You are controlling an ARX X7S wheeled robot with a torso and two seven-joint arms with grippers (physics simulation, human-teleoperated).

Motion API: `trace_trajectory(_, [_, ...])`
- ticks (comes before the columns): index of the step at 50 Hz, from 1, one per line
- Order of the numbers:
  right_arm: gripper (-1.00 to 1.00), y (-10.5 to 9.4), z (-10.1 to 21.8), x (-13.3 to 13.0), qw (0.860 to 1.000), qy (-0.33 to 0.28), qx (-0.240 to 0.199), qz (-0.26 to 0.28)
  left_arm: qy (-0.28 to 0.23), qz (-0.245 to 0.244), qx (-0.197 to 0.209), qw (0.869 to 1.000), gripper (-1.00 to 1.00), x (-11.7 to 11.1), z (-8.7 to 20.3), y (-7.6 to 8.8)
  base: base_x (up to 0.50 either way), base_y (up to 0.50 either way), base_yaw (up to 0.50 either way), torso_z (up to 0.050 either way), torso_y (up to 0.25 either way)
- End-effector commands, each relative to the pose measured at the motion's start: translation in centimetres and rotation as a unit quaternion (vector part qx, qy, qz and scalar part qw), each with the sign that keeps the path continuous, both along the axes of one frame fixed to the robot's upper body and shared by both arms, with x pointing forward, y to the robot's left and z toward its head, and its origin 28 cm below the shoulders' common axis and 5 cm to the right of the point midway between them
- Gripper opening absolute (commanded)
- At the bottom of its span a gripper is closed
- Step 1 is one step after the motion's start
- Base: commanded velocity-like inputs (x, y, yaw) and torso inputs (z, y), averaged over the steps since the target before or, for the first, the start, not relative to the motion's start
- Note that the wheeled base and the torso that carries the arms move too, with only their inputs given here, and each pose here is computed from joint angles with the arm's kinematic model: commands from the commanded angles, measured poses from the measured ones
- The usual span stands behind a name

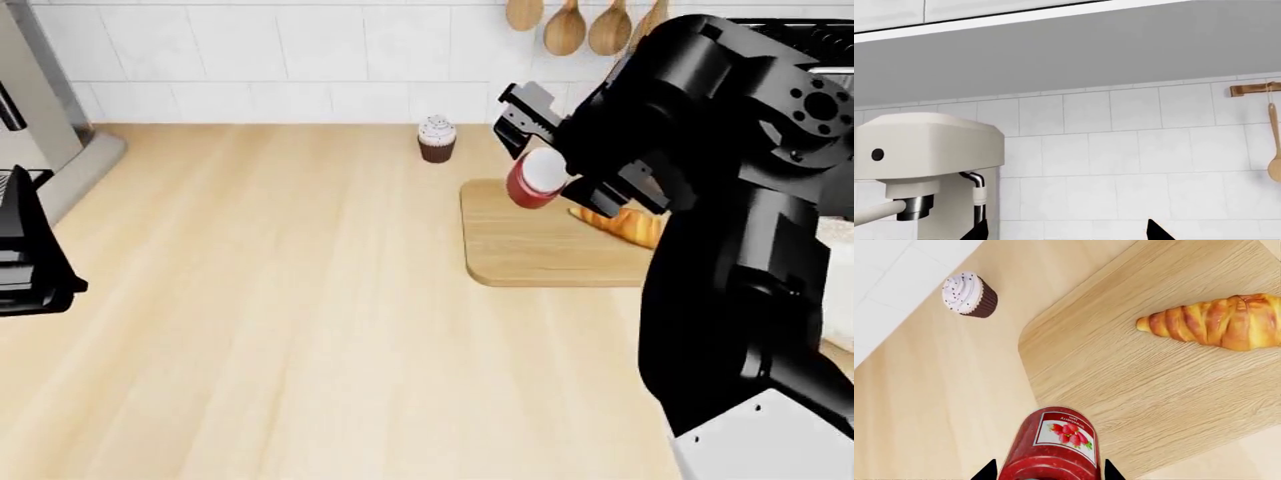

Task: From the different types of pastries on the counter, select a croissant and place it on the cutting board. Then retrieve a jar of jam from the cabinet and place it alongside the croissant on the cutting board.

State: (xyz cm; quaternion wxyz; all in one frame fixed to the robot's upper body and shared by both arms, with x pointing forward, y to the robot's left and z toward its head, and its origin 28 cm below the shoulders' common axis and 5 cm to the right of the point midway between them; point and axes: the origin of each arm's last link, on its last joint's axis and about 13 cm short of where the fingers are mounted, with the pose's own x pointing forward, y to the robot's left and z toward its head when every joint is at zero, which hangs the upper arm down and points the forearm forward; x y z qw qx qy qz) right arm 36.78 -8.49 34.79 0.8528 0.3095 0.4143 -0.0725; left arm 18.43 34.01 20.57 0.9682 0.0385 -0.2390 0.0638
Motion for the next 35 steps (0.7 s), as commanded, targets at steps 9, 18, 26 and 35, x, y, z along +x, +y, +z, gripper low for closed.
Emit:
trace_trajectory(9, [-1.00,-0.3,-0.4,-0.1,1.000,-0.004,0.014,0.006,0.003,0.003,0.000,1.000,1.00,0.2,-0.2,0.1,0.00,0.00,0.00,0.000,0.001])
trace_trajectory(18, [-1.00,-1.0,-1.4,-0.2,1.000,0.003,0.021,0.006,0.005,0.002,0.007,1.000,1.00,0.5,-0.1,-0.2,0.00,0.00,0.00,0.000,0.000])
trace_trajectory(26, [-1.00,-1.0,-2.7,0.4,1.000,0.012,0.023,0.009,0.009,0.000,0.014,1.000,1.00,0.9,0.1,-0.4,0.00,0.00,0.00,0.000,0.000])
trace_trajectory(35, [-1.00,-1.1,-4.1,1.5,0.999,0.025,0.022,0.012,0.017,0.004,0.018,1.000,1.00,1.5,-0.1,-0.4,0.00,0.00,0.00,0.001,0.001])
